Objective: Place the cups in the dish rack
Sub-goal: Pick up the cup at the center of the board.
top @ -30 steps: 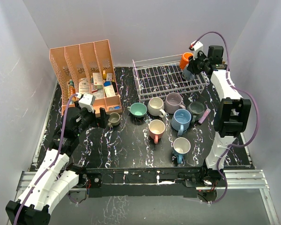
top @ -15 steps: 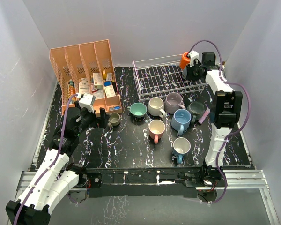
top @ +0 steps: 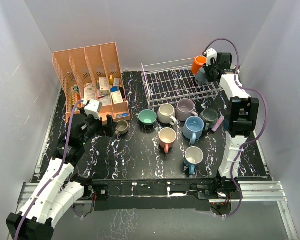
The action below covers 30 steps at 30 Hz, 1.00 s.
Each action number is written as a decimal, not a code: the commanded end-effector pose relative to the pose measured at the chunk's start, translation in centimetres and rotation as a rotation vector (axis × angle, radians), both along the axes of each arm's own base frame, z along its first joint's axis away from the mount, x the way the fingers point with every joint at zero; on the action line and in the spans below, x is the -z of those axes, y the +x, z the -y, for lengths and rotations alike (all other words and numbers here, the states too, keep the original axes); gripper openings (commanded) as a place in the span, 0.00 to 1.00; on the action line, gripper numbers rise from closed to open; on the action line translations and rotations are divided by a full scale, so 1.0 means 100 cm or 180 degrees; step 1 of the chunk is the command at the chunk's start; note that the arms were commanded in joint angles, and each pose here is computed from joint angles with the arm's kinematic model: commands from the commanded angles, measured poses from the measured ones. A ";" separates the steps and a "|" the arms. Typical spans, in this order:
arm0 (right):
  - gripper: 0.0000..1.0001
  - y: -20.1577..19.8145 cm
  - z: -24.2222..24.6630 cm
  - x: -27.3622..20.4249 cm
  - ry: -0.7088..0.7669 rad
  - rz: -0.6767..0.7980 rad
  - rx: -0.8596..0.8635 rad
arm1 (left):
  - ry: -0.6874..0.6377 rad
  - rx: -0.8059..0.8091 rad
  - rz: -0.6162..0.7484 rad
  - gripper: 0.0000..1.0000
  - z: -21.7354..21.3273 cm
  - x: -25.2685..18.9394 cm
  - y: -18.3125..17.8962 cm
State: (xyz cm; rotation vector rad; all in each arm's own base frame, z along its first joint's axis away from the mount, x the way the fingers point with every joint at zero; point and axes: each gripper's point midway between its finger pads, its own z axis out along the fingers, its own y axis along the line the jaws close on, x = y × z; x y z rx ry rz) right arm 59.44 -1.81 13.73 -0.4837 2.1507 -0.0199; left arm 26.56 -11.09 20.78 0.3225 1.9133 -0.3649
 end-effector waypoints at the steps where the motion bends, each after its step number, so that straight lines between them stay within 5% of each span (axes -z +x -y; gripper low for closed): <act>1: 0.15 0.027 0.017 -0.040 -0.0178 0.0475 0.0238 | 0.0020 0.0011 0.0016 0.97 -0.001 0.000 0.000; 8: 0.17 0.023 0.020 -0.057 -0.0254 0.0601 0.0257 | 0.0025 0.0001 0.0011 0.97 -0.001 0.000 0.000; 18: 0.24 -0.024 -0.042 -0.076 -0.0006 0.0740 -0.0933 | 0.0023 0.0017 0.0016 0.97 -0.001 0.000 0.000; 30: 0.10 -0.005 -0.041 -0.035 0.0093 0.0370 -0.0815 | 0.0030 0.0000 0.0019 0.97 -0.002 0.000 0.000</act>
